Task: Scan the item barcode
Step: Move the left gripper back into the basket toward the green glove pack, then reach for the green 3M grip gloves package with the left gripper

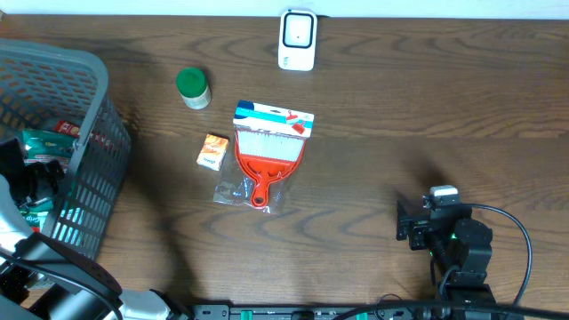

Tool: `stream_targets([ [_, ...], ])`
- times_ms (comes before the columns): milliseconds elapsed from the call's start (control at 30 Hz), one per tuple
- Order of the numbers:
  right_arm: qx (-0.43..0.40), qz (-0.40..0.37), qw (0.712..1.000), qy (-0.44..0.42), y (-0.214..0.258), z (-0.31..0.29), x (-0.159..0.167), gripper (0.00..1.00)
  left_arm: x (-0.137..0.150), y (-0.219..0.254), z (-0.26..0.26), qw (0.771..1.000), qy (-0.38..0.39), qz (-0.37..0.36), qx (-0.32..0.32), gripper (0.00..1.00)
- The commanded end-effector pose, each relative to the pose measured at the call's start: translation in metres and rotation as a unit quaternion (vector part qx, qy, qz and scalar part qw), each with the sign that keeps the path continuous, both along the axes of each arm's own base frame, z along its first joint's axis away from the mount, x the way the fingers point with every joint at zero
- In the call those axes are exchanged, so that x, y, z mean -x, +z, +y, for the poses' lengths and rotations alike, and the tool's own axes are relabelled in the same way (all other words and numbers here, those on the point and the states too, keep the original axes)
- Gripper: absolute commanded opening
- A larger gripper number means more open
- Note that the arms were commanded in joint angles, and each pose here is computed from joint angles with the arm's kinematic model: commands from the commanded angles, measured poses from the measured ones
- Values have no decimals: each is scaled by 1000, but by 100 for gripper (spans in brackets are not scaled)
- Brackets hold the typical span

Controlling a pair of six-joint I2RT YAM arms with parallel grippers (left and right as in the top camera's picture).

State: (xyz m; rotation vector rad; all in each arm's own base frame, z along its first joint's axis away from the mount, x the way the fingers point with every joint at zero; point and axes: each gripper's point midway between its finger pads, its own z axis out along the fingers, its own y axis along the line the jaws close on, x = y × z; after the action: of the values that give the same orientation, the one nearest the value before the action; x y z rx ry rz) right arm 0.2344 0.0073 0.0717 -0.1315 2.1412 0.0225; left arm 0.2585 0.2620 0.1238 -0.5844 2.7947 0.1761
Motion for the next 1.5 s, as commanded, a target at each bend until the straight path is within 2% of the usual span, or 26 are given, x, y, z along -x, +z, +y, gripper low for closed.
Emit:
stream_targets([
  [0, -4, -1, 1000, -7, 0, -1, 0, 99, 10, -1, -5, 1000, -19, 25, -1, 100],
  [333, -1, -4, 1000, -6, 1, -2, -1, 99, 32, -7, -22, 997, -8, 72, 34, 100],
  [600, -1, -1, 1000, -6, 0, -2, 0, 99, 26, 2, -25, 998, 16, 43, 40, 100],
  [700, -1, 0, 1000, -6, 0, -2, 0, 99, 17, 20, -13, 1000, 14, 8, -5, 100],
  [867, -1, 2, 1000, -6, -1, -2, 0, 99, -9, 69, 26, 989, 14, -76, -128, 98],
  [1000, -1, 6, 1000, -6, -3, -2, 2, 99, -39, 117, 59, 960, 19, -167, -223, 98],
  [1167, -2, 14, 1000, -6, -6, -1, 4, 99, -68, 177, 89, 908, 23, -266, -323, 98],
  [1233, -2, 18, 1000, -6, -8, -1, 5, 99, -72, 190, 92, 896, 24, -286, -340, 98],
  [1333, -1, 21, 1000, -6, -9, -2, 6, 99, -74, 196, 89, 892, 18, -291, -346, 98],
  [1467, -1, 21, 1000, -6, -9, -2, 6, 99, -85, 188, 70, 902, -11, -305, -305, 98],
])
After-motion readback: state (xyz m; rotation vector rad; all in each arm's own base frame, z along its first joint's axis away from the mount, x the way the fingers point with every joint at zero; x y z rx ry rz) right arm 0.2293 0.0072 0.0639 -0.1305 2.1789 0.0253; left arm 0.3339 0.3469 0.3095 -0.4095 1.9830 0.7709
